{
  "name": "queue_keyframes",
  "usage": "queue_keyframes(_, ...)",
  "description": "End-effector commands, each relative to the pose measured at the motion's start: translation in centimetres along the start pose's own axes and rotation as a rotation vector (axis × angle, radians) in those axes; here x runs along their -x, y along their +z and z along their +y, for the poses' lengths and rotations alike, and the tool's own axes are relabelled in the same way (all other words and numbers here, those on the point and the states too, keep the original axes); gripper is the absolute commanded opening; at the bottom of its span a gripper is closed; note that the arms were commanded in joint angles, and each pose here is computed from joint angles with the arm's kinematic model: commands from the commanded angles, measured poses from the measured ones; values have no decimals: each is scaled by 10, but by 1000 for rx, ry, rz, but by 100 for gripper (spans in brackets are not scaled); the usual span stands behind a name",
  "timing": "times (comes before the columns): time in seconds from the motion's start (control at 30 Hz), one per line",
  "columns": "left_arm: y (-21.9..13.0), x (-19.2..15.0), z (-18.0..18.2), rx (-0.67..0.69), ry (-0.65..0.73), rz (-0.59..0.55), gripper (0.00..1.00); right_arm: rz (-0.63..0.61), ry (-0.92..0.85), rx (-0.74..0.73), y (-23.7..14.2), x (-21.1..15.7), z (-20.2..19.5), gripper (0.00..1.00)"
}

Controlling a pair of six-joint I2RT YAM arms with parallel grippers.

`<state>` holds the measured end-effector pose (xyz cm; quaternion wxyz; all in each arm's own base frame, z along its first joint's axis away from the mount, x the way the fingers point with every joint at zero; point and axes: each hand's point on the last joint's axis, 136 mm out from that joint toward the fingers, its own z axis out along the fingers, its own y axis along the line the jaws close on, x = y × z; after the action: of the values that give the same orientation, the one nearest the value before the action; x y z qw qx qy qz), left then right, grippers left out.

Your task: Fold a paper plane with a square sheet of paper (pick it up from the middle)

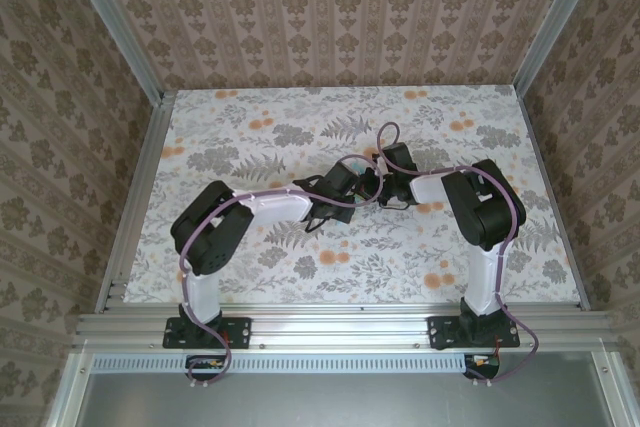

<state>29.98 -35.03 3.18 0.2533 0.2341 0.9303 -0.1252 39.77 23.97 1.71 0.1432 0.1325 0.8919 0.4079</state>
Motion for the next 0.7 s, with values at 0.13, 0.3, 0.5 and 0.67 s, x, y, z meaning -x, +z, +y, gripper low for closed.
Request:
queue_keyframes(0.13,1,-6,19,166,58,2,20,16,56,-123,10,-13,-31,12)
queue_keyframes(0.3,2,-8,17,190,84,4,20,14,59,-127,10,-13,-30,12)
queue_keyframes(0.5,4,-12,18,214,97,7,13,13,61,-128,10,-13,-29,12)
queue_keyframes(0.67,6,-14,23,242,115,13,9,3,66,-98,3,-8,-15,15)
